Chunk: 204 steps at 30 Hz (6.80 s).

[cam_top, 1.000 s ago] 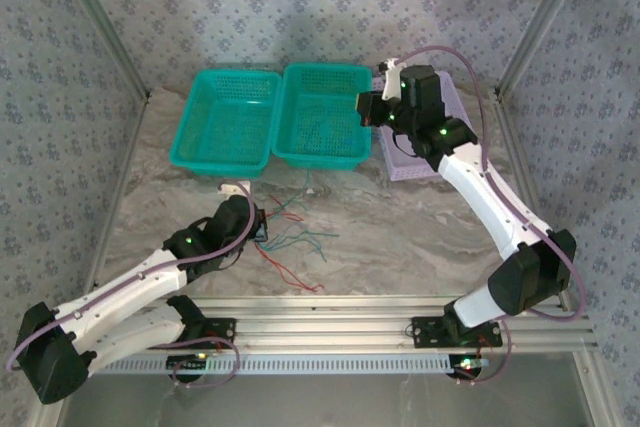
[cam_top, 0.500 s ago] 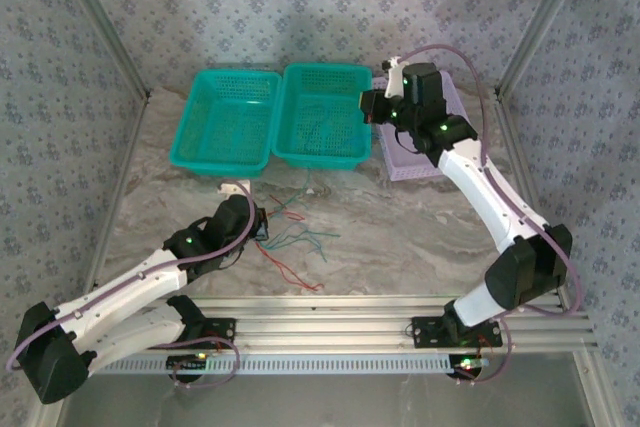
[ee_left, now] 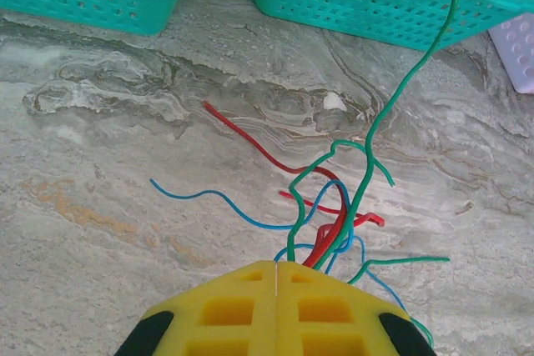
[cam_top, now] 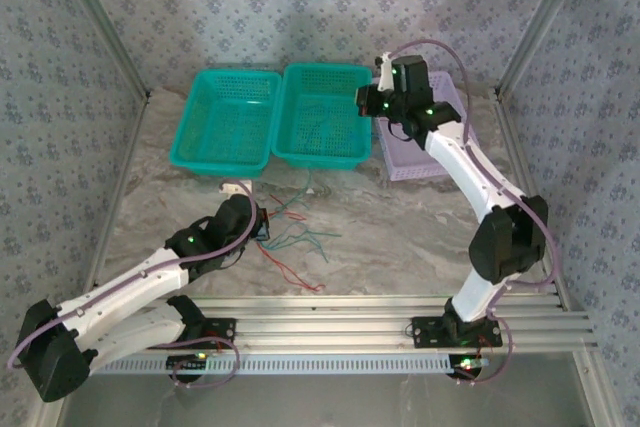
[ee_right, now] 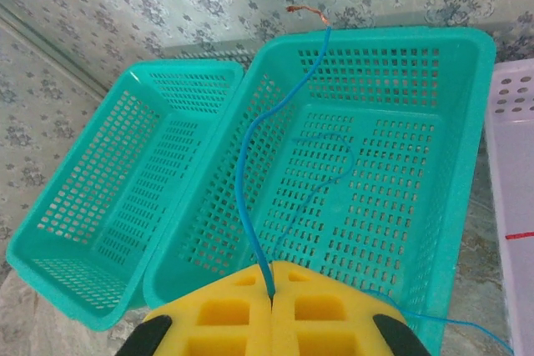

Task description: Untangle the cables

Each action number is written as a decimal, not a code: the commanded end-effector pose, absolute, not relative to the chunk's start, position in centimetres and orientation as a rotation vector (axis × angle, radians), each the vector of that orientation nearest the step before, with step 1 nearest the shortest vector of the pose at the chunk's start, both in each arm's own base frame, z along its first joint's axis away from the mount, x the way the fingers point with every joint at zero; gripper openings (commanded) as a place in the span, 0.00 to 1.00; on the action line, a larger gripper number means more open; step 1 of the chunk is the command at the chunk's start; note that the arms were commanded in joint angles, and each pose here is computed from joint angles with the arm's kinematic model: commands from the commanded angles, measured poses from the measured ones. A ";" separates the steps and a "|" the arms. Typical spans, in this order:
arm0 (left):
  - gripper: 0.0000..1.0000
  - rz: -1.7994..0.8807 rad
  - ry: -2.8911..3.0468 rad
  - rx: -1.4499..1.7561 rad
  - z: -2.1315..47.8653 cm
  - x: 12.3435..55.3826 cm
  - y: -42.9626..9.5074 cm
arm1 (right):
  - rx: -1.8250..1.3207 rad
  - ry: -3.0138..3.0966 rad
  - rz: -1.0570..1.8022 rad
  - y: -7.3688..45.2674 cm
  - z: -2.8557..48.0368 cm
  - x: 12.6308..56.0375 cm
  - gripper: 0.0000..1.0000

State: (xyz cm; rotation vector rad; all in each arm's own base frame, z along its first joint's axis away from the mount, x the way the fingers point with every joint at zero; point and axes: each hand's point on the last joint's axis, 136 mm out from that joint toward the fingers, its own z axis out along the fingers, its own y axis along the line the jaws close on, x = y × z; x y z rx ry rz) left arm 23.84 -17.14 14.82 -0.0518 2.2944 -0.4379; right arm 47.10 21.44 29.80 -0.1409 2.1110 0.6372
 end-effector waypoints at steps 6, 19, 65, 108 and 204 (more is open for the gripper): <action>0.00 -0.477 2.288 -0.059 15.1 24.0 -17.7 | -0.157 2.191 0.629 22.1 26.5 49.3 0.00; 0.00 -0.470 2.305 -0.050 14.5 24.0 -17.9 | -0.189 2.348 0.542 22.5 20.0 51.8 0.00; 0.00 -0.439 2.241 0.112 19.1 25.9 -22.8 | -0.200 2.289 0.614 21.8 23.9 47.3 0.51; 0.00 -0.788 2.167 0.117 25.4 24.8 -28.2 | -0.596 2.232 0.711 26.6 15.9 27.2 0.18; 0.00 -0.661 1.997 -0.208 27.7 23.8 -18.6 | -0.298 2.205 0.492 21.4 16.7 27.6 0.00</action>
